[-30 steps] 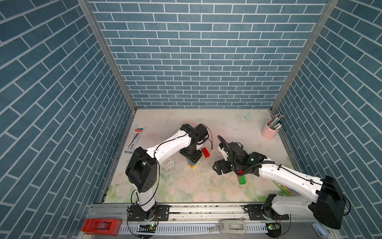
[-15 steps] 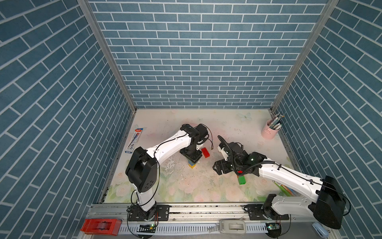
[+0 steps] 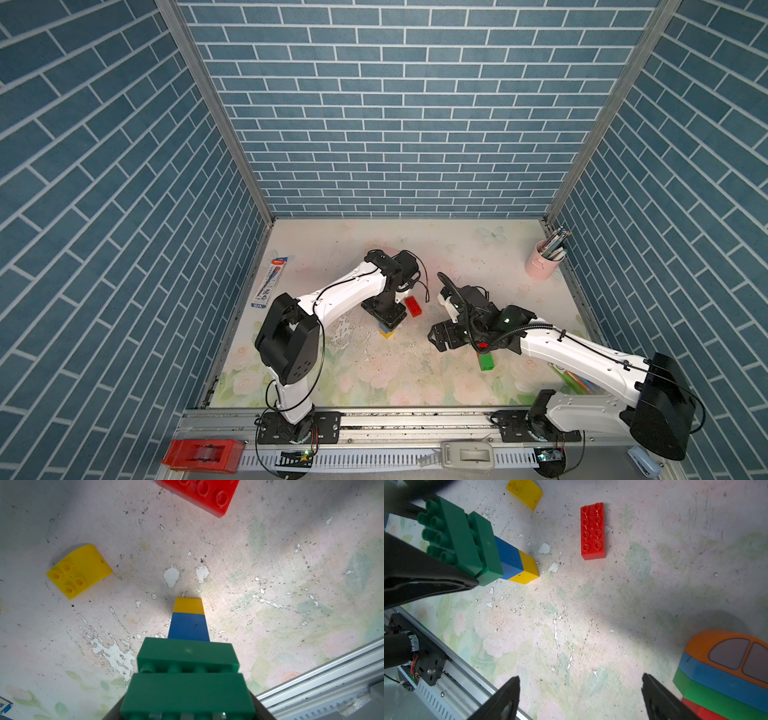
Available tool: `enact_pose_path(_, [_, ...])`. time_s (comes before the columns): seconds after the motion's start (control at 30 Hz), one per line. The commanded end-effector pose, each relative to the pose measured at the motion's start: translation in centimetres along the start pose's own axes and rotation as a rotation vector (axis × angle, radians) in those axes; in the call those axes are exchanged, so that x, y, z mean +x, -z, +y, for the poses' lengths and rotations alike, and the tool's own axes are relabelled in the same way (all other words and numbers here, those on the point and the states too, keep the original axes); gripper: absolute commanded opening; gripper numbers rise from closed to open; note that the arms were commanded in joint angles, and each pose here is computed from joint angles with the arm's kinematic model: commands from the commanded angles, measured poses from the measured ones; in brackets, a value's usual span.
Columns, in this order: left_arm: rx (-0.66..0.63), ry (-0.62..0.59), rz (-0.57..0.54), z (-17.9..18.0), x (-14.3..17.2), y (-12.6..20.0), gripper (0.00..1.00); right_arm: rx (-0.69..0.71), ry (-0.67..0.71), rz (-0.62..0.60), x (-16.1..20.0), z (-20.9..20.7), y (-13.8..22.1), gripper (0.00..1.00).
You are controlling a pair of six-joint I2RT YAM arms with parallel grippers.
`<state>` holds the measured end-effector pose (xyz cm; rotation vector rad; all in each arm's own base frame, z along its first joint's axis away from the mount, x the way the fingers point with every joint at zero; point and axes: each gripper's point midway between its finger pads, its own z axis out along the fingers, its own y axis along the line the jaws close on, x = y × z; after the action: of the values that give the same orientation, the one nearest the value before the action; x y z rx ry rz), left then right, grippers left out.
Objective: Assemble an ice cream with lego
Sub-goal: Assemble the lego brick with the lego brick.
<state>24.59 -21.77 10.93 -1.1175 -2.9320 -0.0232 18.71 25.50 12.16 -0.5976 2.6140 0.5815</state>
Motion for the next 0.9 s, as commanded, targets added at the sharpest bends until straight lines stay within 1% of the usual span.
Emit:
enact_pose_path(0.0, [-0.019,-0.02,0.011,0.2,0.3,0.8,0.73,0.004,-0.026,0.012,0.3,-0.2,0.4,0.93])
enact_pose_path(0.4, [-0.017,-0.004,-0.029,0.2,0.0,1.8,0.78,0.005,-0.026,0.015,0.4,-0.3,0.3,0.92])
enact_pose_path(0.7, [-0.002,0.008,-0.067,-0.1,-0.3,2.7,0.78,0.006,-0.023,0.018,0.4,-0.3,0.2,0.92])
enact_pose_path(0.87, [0.014,0.014,-0.077,-0.4,-0.5,2.6,0.79,0.006,-0.024,0.018,0.4,-0.3,0.2,0.93])
